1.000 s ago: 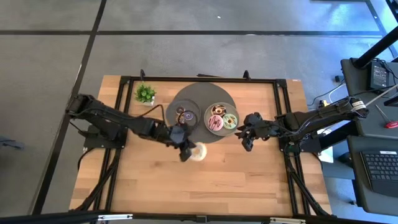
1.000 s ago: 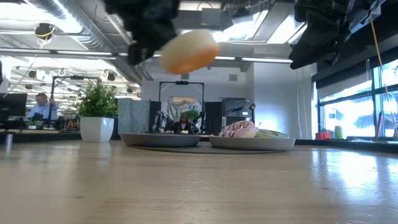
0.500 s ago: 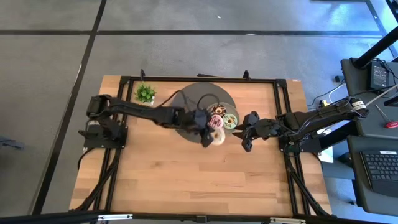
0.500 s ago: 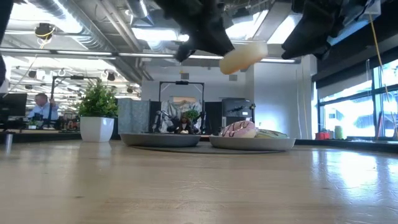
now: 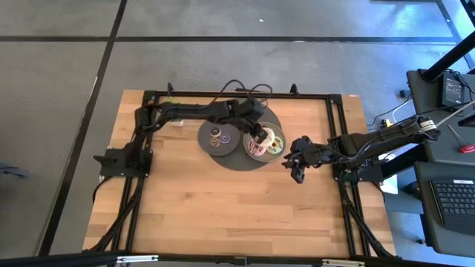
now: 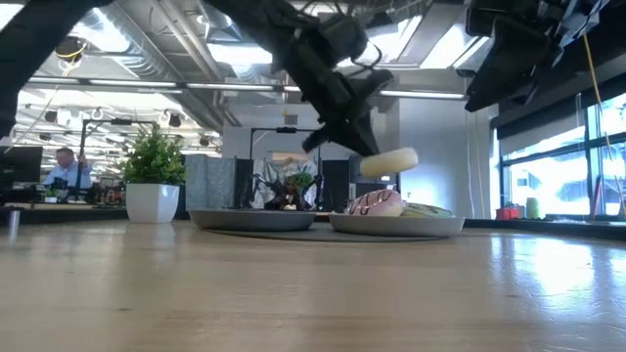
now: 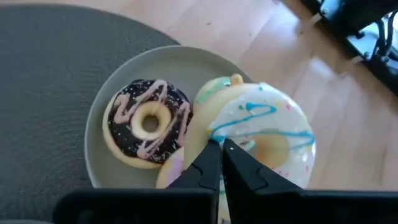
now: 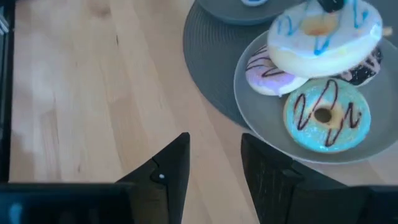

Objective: Pick & Place donuts
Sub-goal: Put the large white donut on the gray plate

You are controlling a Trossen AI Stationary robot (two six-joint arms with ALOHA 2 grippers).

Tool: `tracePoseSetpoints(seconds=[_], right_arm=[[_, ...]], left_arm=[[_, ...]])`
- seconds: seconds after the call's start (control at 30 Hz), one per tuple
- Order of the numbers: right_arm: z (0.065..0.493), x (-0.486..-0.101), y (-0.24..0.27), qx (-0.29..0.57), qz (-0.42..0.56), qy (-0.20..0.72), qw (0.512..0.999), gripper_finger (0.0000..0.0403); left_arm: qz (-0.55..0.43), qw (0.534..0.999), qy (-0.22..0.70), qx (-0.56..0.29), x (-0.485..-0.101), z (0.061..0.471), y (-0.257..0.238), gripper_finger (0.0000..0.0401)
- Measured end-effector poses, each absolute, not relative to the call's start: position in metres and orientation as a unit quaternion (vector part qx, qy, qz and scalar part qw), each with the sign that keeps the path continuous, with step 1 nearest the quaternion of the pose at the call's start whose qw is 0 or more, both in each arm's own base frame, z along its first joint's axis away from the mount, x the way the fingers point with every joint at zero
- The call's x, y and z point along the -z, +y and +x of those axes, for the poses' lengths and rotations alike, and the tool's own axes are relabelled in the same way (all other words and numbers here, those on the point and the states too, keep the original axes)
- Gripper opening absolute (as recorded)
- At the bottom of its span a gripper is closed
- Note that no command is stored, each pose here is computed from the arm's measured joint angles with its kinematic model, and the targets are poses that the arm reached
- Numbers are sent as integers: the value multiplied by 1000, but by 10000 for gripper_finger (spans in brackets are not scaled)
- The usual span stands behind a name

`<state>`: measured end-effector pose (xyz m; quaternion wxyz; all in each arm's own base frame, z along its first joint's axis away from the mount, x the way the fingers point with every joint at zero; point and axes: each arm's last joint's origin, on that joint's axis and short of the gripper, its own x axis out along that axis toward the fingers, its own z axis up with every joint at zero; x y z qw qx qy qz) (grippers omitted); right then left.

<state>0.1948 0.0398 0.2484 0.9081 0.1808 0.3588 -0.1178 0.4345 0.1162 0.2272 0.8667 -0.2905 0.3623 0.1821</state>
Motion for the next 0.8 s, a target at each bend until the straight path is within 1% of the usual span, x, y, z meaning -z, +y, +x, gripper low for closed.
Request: tracePoseSetpoints(seconds=[0.17,0.27,0.5,0.57,0.8], right_arm=[[195,-248,39,126,172,357,909,145],[194,-248,39,130,159,357,911,145],[194,-248,37,147,149,351,913,145],[194,-248,37,150,148,350,913,145],[194,-248,37,151,149,352,912,145]], left_arm=[[-338,851,366,-165,-220,443,141,2],[-345,852,358,-161,-231,450,148,2],[-343,842,385,-160,-255,462,159,2],[-341,831,408,-165,-254,461,162,2],[-342,817,434,-165,-231,469,164,2]])
